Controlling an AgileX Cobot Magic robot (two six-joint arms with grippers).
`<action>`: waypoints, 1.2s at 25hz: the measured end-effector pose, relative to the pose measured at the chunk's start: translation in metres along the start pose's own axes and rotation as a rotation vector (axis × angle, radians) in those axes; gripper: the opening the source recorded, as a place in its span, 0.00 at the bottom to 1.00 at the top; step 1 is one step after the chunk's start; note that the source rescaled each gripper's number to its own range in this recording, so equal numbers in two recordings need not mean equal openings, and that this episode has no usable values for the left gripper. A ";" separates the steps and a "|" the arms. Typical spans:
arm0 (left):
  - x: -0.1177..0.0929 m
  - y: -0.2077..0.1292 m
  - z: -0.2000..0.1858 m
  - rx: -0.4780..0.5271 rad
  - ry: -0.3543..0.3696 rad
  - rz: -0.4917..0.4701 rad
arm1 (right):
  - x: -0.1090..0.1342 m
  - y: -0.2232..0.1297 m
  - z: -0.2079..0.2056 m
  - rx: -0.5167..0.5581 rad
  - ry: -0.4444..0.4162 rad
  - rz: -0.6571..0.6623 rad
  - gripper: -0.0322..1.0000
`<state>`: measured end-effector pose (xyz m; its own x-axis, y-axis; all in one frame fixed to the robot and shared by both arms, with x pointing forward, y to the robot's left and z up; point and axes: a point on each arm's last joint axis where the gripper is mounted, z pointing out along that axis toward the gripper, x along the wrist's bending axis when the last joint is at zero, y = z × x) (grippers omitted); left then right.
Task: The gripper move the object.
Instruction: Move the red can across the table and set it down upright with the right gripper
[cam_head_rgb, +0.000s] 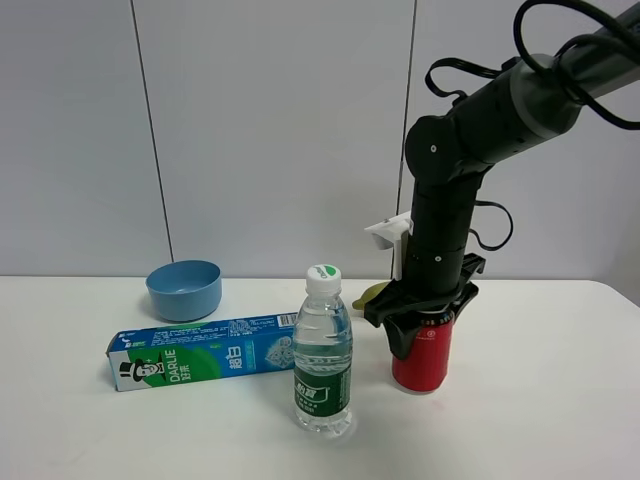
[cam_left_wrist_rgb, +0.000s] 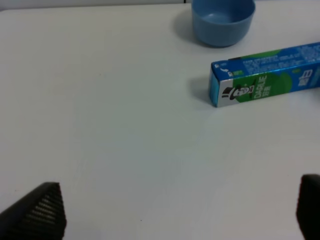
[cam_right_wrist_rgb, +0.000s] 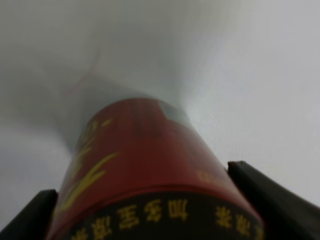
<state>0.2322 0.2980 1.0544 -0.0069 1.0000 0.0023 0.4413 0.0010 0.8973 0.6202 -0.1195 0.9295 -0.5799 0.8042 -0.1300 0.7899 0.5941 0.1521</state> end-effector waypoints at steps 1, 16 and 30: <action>0.000 0.000 0.000 0.000 0.000 0.000 | -0.001 0.000 -0.002 0.011 -0.007 -0.005 0.03; 0.000 0.000 0.000 0.000 0.000 0.000 | -0.002 0.037 -0.210 -0.376 -0.058 -0.042 0.03; 0.000 0.000 0.000 0.000 0.000 0.000 | 0.187 0.047 -0.222 -0.496 0.235 -0.849 0.03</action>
<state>0.2322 0.2980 1.0544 -0.0069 1.0000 0.0023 0.4413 0.0010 0.8973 0.5048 0.0626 1.1294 -0.9784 0.0636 -0.1967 -0.0434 0.8671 0.4963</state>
